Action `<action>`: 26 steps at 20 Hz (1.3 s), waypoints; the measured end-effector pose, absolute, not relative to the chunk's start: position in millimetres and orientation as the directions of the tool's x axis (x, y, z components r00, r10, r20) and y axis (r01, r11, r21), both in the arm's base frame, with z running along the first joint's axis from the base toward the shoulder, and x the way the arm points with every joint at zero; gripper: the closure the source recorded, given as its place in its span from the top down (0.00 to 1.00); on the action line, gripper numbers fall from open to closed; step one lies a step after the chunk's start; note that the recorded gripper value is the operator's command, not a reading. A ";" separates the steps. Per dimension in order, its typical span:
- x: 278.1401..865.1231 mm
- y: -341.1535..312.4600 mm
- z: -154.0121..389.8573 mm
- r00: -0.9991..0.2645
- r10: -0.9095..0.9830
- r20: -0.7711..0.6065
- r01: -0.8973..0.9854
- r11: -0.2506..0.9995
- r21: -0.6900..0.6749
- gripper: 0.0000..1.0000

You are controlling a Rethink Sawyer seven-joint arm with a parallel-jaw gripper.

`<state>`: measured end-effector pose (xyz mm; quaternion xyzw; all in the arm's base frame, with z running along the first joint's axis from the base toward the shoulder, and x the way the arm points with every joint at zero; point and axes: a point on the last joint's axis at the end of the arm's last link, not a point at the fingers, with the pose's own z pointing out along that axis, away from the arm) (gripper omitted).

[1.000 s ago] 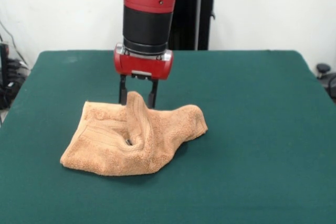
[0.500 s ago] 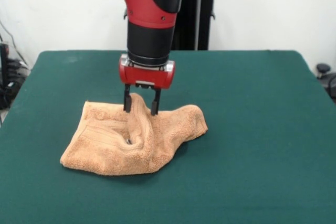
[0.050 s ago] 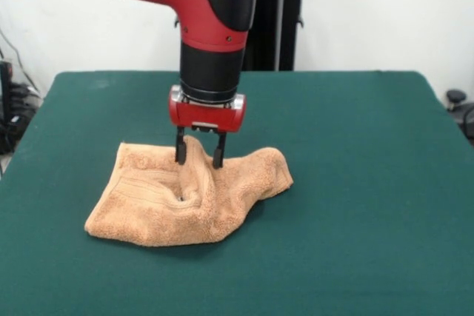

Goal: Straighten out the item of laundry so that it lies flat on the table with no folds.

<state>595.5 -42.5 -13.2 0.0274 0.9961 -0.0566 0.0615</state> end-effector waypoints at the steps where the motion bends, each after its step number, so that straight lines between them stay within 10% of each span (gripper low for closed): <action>1: 595.5 -43.4 -13.2 -0.991 0.049 -0.126 0.063 0.992 -0.109 1.00; 26: 595.0 -49.8 -13.2 -0.990 0.059 -0.127 0.073 0.991 -0.110 1.00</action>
